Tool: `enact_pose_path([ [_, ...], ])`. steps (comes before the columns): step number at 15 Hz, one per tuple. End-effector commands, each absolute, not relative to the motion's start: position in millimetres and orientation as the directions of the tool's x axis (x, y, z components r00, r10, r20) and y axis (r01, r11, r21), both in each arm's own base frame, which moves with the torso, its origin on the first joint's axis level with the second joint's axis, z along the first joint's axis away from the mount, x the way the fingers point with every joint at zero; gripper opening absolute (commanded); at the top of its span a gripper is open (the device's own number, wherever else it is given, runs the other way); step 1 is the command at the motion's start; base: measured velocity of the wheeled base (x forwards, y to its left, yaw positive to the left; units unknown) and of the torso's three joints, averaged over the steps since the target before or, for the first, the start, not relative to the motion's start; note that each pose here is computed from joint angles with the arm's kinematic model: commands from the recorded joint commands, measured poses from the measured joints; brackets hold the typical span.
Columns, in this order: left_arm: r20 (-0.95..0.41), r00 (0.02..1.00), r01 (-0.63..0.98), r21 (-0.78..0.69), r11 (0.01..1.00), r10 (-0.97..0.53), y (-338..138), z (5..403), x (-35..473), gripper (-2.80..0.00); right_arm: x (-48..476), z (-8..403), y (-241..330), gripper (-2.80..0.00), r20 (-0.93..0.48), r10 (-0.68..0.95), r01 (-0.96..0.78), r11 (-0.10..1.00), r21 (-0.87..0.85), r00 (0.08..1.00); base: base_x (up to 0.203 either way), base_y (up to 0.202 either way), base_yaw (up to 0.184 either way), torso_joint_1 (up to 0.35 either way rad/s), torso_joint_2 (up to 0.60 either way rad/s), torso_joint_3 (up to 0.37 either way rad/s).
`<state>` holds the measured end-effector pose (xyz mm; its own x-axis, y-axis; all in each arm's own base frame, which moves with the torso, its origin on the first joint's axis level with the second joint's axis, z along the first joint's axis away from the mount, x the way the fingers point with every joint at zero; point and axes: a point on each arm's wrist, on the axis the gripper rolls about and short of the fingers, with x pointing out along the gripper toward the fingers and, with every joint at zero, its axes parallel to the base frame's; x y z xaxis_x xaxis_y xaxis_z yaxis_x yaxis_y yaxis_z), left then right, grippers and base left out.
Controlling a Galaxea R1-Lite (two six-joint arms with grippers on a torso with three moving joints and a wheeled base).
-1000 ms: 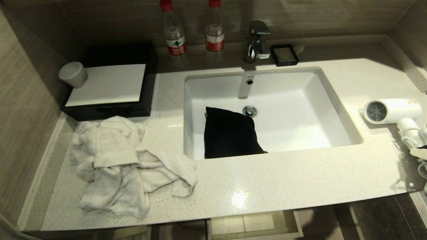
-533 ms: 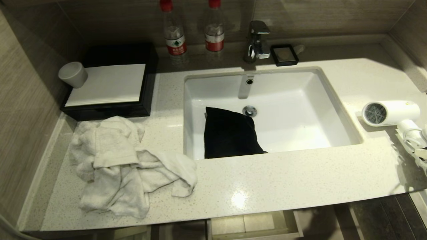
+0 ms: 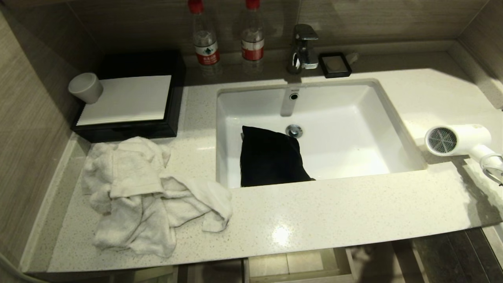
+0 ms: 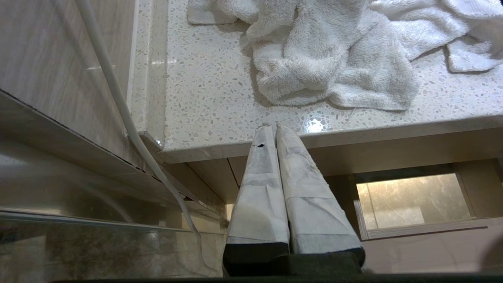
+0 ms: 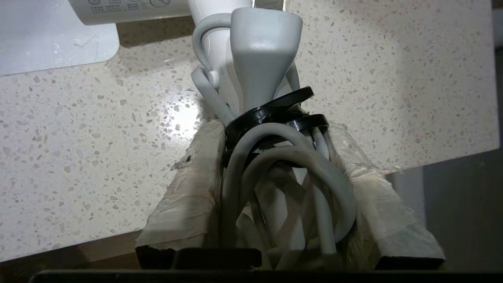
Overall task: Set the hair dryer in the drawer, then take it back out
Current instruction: Pick up the hairdryer
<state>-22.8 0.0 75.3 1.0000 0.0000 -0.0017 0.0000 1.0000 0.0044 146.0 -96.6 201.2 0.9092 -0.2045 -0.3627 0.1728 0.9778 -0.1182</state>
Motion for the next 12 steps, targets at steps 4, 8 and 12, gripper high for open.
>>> enact_pose_path([
  [4, -0.003, 1.0, 0.0, 0.005, 1.0, 0.0, 0, 75, -23, -2.8, 141, 207, -94, -2.8, -0.342, -0.274, 0.205, 0.953, -0.223, 0.899, 0.0, 0.0, 0.0, 0.0, 0.0, 0.0],
  [8, -0.003, 1.0, 0.0, 0.005, 1.0, 0.0, 0, 75, -23, -2.8, 137, 208, -91, -2.8, -0.336, -0.276, 0.207, 0.952, -0.227, 0.9, 0.0, 0.0, 0.0, 0.0, 0.0, 0.0],
  [12, -0.003, 1.0, 0.0, 0.005, 1.0, 0.0, 0, 75, -23, -2.8, 130, 214, -86, -2.8, -0.304, -0.281, 0.212, 0.947, -0.241, 0.911, 0.0, 0.0, 0.0, 0.0, 0.0, 0.0],
])
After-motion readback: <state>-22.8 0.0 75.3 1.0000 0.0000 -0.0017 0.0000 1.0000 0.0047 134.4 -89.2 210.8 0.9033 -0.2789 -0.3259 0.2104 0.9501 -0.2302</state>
